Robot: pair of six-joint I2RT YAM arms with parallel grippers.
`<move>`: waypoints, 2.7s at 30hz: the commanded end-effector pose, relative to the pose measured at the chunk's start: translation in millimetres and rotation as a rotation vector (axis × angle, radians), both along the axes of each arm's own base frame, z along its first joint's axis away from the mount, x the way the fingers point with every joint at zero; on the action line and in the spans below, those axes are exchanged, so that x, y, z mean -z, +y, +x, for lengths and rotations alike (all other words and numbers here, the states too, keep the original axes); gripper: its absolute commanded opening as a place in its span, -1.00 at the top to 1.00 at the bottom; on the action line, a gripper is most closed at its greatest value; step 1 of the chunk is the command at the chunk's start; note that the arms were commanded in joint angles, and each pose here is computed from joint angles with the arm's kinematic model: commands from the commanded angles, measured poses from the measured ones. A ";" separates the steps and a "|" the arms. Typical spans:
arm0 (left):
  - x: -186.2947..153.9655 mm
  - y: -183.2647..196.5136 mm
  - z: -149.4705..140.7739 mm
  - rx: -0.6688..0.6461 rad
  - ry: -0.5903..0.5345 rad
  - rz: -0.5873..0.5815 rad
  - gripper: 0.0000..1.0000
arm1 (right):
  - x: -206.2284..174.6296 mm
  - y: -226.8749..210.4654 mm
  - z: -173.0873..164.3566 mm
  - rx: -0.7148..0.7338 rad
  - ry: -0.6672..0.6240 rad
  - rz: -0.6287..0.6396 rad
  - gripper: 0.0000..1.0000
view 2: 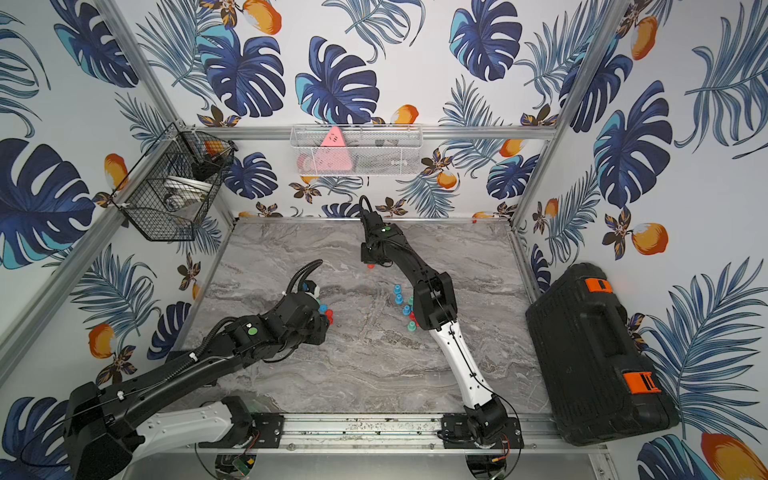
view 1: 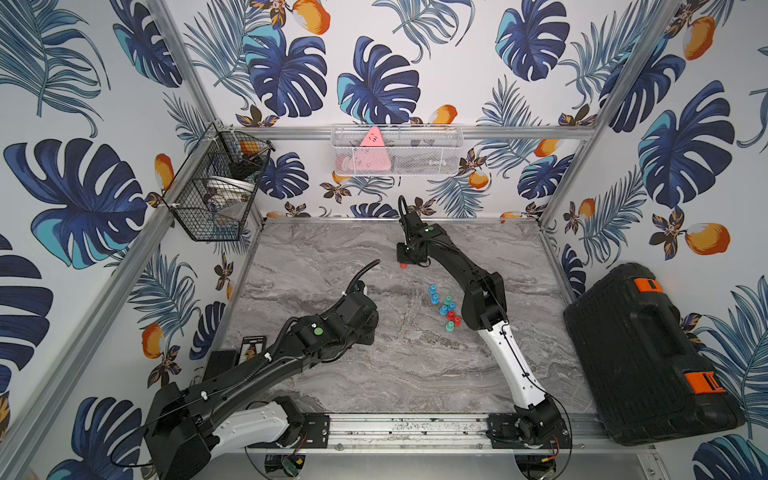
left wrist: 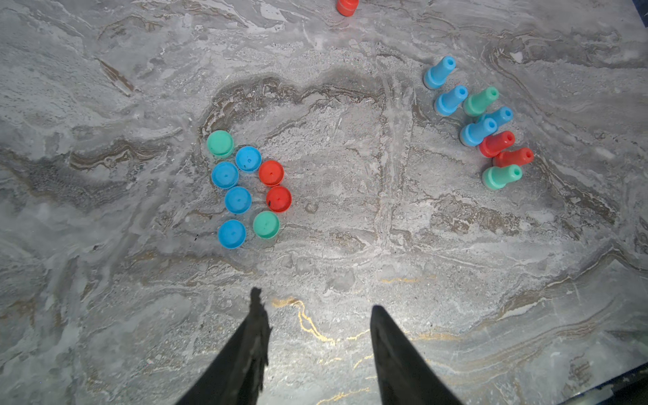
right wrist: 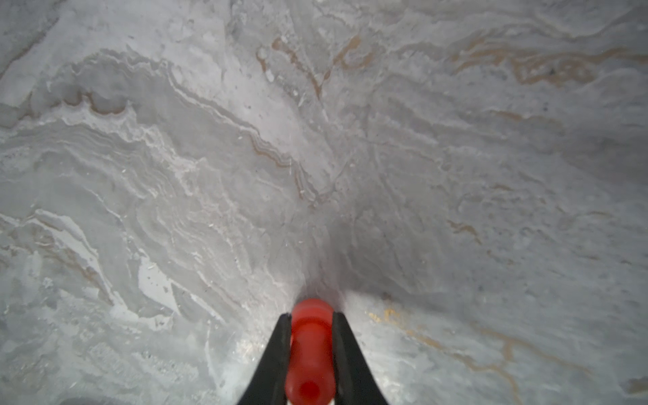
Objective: Close the stamp cap
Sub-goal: Move the stamp at the center of the board, then move the cover to the center of the board.
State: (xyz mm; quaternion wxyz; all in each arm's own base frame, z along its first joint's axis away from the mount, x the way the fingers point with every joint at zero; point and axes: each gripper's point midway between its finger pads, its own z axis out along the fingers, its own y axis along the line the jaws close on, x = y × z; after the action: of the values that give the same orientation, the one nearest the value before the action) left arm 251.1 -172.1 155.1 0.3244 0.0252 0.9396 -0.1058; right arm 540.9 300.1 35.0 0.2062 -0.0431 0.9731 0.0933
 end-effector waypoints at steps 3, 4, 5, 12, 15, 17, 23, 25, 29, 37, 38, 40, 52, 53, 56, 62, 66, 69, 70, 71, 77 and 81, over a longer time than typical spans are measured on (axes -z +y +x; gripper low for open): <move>1.4 -6.4 7.7 0.016 -0.003 -0.033 -0.04 | 24.6 -23.3 -11.6 0.040 0.068 -0.111 0.61; 2.7 -6.3 8.5 0.015 0.000 -0.035 -0.05 | 23.4 -24.0 -9.8 0.043 0.060 -0.114 0.61; 3.1 -6.0 9.7 0.014 0.001 -0.036 -0.04 | 21.3 -24.7 -7.3 0.047 0.046 -0.121 0.60; 7.4 -4.8 13.1 0.015 0.013 -0.046 -0.04 | 9.7 -22.9 5.0 0.042 -0.027 -0.148 0.56; 9.3 -5.2 14.2 0.016 0.021 -0.050 -0.04 | 9.7 -19.9 7.2 0.035 -0.033 -0.140 0.54; 10.1 -4.9 14.9 0.014 0.023 -0.053 -0.04 | 10.6 -19.0 7.8 0.036 -0.037 -0.139 0.53; 9.4 -3.6 15.4 0.011 0.024 -0.063 -0.04 | 7.8 -18.1 10.4 0.039 -0.049 -0.133 0.48; 9.1 -3.7 15.8 0.011 0.024 -0.064 -0.04 | 6.2 -17.5 10.4 0.039 -0.051 -0.130 0.45; 8.0 -3.6 15.8 0.009 0.024 -0.068 -0.04 | -0.2 -15.9 9.9 0.035 -0.060 -0.127 0.40; 4.1 -1.0 13.9 0.004 0.020 -0.068 -0.04 | -20.6 -6.1 8.1 0.010 -0.091 -0.109 0.09; 2.1 -0.1 13.9 0.001 0.015 -0.068 -0.04 | -22.9 -5.3 8.0 0.008 -0.095 -0.107 0.04; -1.1 1.4 13.4 0.000 0.010 -0.065 -0.04 | -28.5 -4.0 7.7 0.006 -0.103 -0.103 -0.03; -21.6 14.9 6.0 -0.015 -0.022 -0.046 -0.04 | -101.1 -20.8 -20.2 0.019 -0.143 -0.103 -0.13; -22.4 16.6 4.4 -0.019 -0.024 -0.048 -0.04 | -108.2 -25.2 -26.3 0.021 -0.142 -0.107 -0.13; -20.7 21.0 -1.5 -0.027 -0.021 -0.055 -0.04 | -127.0 -34.5 -48.1 0.020 -0.147 -0.111 -0.12; -10.4 28.2 -14.2 -0.045 0.006 -0.072 -0.04 | -155.2 -51.9 -107.8 0.005 -0.182 -0.112 -0.15; -5.7 32.9 -21.3 -0.053 0.013 -0.081 -0.05 | -160.3 -64.1 -145.0 0.005 -0.188 -0.101 -0.15; -0.7 33.6 -26.0 -0.047 0.028 -0.086 -0.05 | -161.7 -74.4 -173.2 0.005 -0.184 -0.093 -0.15; 1.9 33.8 -27.3 -0.048 0.034 -0.088 -0.05 | -161.7 -78.5 -182.1 0.006 -0.183 -0.091 -0.16; 4.6 33.8 -28.7 -0.048 0.040 -0.090 -0.05 | -161.8 -83.1 -190.6 0.008 -0.184 -0.091 -0.16; 16.6 30.0 -31.3 -0.041 0.059 -0.112 -0.06 | -159.2 -109.4 -236.6 0.034 -0.182 -0.072 -0.18; 25.2 23.3 -28.5 -0.034 0.077 -0.124 -0.05 | -154.9 -121.3 -259.0 0.045 -0.181 -0.042 -0.18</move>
State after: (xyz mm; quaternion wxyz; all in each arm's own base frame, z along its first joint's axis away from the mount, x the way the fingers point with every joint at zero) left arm 217.8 -141.2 129.3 0.2874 -0.0077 0.9474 -0.1409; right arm 288.2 183.1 190.0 0.2880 -0.0540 0.9546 0.0536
